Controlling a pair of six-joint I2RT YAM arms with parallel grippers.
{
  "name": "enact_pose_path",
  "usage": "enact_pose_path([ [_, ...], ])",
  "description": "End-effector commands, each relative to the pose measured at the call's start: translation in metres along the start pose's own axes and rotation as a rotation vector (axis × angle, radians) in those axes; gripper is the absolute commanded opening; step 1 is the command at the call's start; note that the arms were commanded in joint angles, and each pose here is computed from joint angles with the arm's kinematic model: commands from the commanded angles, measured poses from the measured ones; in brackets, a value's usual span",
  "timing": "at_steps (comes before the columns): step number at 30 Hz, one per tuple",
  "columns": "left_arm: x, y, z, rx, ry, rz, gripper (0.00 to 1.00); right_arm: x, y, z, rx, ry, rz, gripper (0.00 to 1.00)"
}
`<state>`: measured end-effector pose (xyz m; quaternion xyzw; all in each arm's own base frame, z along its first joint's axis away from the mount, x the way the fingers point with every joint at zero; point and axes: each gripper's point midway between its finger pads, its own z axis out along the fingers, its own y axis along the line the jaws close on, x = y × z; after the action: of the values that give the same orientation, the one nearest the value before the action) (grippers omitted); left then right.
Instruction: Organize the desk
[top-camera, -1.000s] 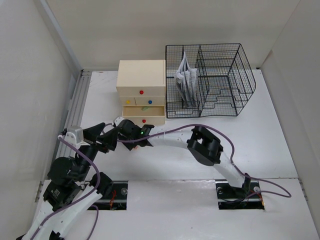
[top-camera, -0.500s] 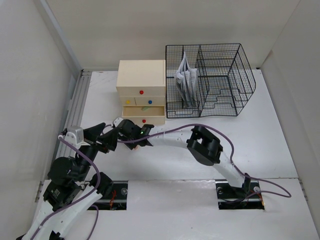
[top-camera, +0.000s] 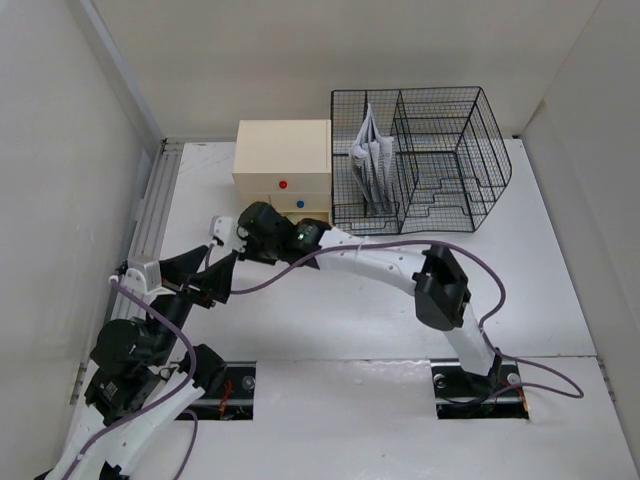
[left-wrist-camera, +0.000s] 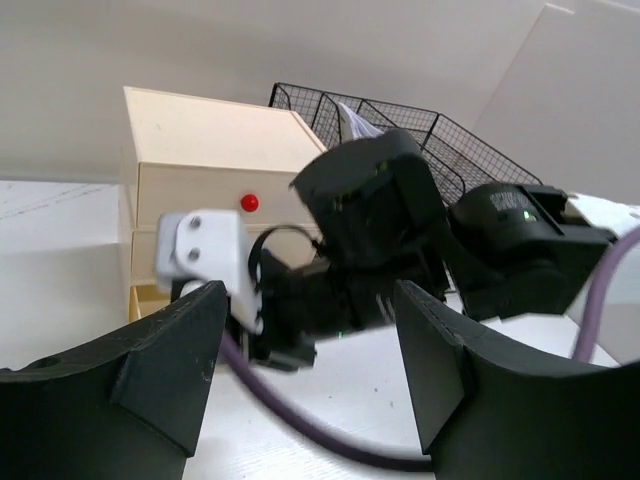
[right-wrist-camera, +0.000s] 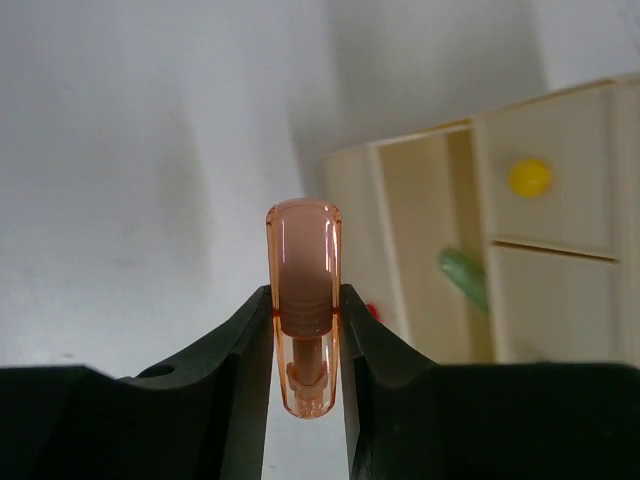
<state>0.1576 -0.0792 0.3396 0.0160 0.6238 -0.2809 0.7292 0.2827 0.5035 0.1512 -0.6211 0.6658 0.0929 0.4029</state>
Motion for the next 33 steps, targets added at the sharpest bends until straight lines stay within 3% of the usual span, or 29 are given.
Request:
enact_pose_path([
  [1,-0.014,-0.004,-0.001,0.021,-0.054,-0.011,0.65,0.009,-0.064,-0.021,0.089,0.014,-0.081,0.0],
  [7,-0.014,-0.004,-0.001,0.021,-0.054,-0.011,0.65,0.044,-0.11,-0.024,0.067,0.052,-0.073,0.0],
  [13,-0.012,-0.004,0.001,0.019,-0.046,-0.009,0.65,0.06,-0.118,-0.021,0.031,0.062,-0.063,0.06],
  [18,-0.012,-0.004,0.001,0.019,-0.046,-0.009,0.65,0.06,-0.11,-0.019,-0.017,0.057,-0.06,0.35],
  [26,-0.01,-0.004,0.003,0.016,-0.037,-0.006,0.65,0.045,-0.112,-0.03,-0.017,0.008,-0.044,0.41],
  [29,-0.01,-0.004,0.003,0.016,-0.037,-0.006,0.65,0.042,-0.113,-0.034,-0.012,0.001,-0.036,0.39],
  [31,-0.01,-0.004,0.003,0.016,-0.037,-0.006,0.65,0.04,-0.11,-0.033,-0.027,-0.01,-0.025,0.32],
  [32,-0.01,-0.004,0.003,0.016,-0.037,-0.006,0.65,0.038,-0.107,-0.033,-0.045,-0.023,-0.025,0.13],
  [33,-0.01,-0.004,0.003,0.016,-0.037,-0.006,0.65,0.034,-0.095,-0.031,-0.105,-0.053,-0.011,0.0],
])
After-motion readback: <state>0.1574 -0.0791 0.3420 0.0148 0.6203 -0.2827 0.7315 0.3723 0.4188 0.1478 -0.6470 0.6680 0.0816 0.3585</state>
